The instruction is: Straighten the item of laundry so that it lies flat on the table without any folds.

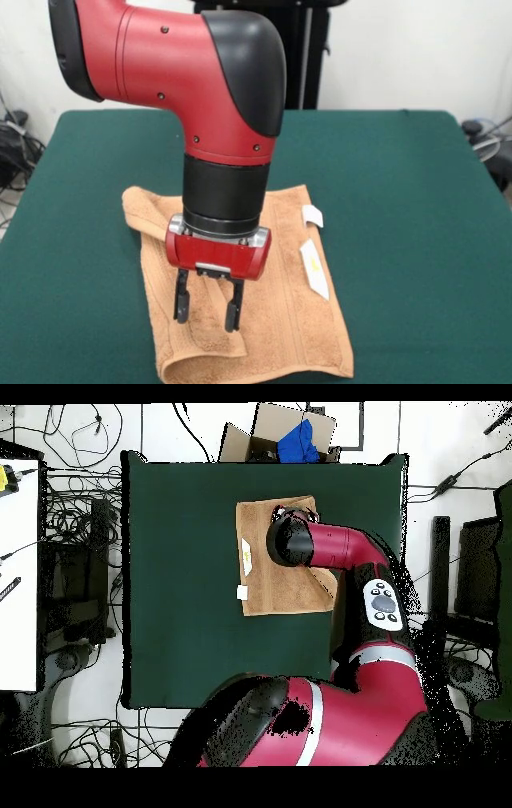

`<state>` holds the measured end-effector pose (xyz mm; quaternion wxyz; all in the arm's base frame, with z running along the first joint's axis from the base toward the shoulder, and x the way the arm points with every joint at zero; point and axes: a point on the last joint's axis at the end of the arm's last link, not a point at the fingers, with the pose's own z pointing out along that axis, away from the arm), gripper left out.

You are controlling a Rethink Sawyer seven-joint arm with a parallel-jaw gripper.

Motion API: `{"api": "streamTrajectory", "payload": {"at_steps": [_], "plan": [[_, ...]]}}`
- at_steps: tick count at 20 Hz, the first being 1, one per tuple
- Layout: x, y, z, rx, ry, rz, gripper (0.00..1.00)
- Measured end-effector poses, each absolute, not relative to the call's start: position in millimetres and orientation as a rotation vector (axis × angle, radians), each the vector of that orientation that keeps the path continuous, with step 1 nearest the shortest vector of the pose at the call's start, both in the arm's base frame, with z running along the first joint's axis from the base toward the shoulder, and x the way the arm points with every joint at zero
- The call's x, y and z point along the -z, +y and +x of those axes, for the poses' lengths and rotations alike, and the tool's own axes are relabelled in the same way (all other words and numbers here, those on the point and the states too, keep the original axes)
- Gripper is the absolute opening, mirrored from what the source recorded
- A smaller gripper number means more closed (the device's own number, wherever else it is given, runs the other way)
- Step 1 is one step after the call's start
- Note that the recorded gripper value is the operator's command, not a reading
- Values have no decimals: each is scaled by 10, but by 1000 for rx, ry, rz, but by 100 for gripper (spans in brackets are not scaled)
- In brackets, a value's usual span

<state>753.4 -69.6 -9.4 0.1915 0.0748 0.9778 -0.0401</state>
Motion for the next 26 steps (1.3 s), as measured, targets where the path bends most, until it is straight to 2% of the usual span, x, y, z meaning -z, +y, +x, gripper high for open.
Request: {"api": "streamTrajectory", "payload": {"at_steps": [14, 26], "plan": [[72, -647, 7580, 82, 2743, 259, 100], [72, -336, 7620, 51, 2747, 243, 100]]}}
